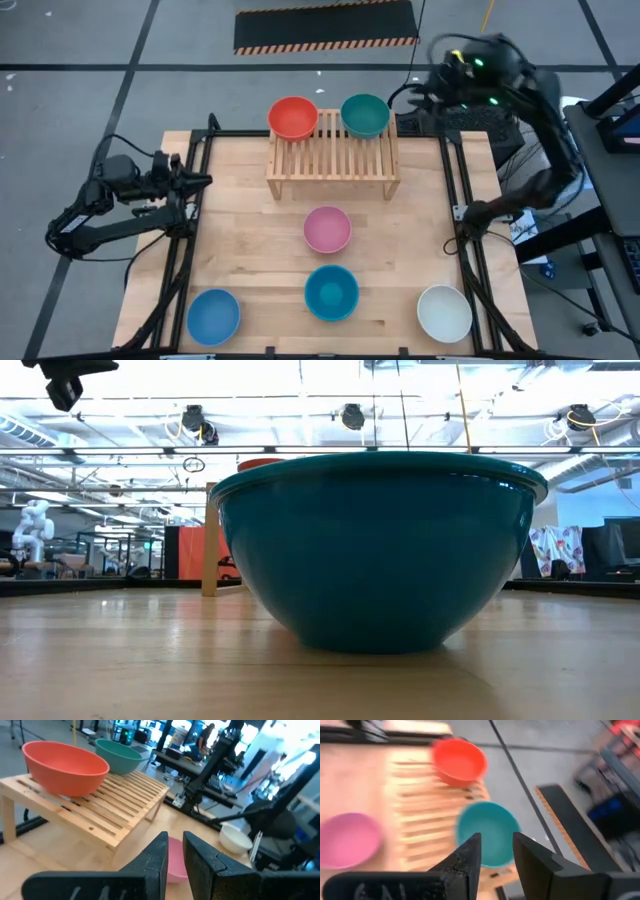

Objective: Place and stack bowls onto a shelf
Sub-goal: Stack the pink bowl on the green bowl on the shelf

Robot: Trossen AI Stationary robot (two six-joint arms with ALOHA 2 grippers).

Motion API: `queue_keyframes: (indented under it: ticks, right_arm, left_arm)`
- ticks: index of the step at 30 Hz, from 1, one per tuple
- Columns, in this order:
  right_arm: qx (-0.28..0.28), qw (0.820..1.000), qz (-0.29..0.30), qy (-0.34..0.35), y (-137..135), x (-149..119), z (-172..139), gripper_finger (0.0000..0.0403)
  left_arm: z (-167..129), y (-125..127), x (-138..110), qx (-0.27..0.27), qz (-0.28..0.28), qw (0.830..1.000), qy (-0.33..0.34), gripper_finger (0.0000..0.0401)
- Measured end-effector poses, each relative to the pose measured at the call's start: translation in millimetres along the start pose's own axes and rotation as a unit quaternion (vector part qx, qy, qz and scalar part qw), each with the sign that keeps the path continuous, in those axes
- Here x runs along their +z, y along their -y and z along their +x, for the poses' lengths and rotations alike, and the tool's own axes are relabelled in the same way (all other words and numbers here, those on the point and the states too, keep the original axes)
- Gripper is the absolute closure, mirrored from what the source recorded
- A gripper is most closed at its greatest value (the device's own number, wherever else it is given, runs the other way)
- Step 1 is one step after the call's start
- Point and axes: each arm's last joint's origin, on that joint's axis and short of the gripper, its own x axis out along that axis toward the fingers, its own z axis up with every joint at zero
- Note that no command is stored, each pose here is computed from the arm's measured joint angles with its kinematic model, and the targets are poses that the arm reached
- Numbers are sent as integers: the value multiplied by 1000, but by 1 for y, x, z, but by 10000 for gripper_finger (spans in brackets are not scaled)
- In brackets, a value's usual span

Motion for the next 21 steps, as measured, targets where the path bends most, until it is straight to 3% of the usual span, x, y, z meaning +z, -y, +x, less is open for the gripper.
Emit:
queue_keyframes:
  ticks: [5,9,15,21]
  right_arm:
    - [68,998,10,16,-29,-2,-25,303]
    - [123,992,25,-24,-48,-6,-26,311]
    - [233,970,3,-71,-84,-1,6,314]
    - [281,946,-49,-154,-119,-10,52,314]
  left_arm:
    - [3,-1,-2,6,38,999,-20,339]
    - [8,-1,0,12,48,998,-41,339]
    - [15,0,8,16,51,997,-54,339]
    - [15,3,13,4,52,997,-57,339]
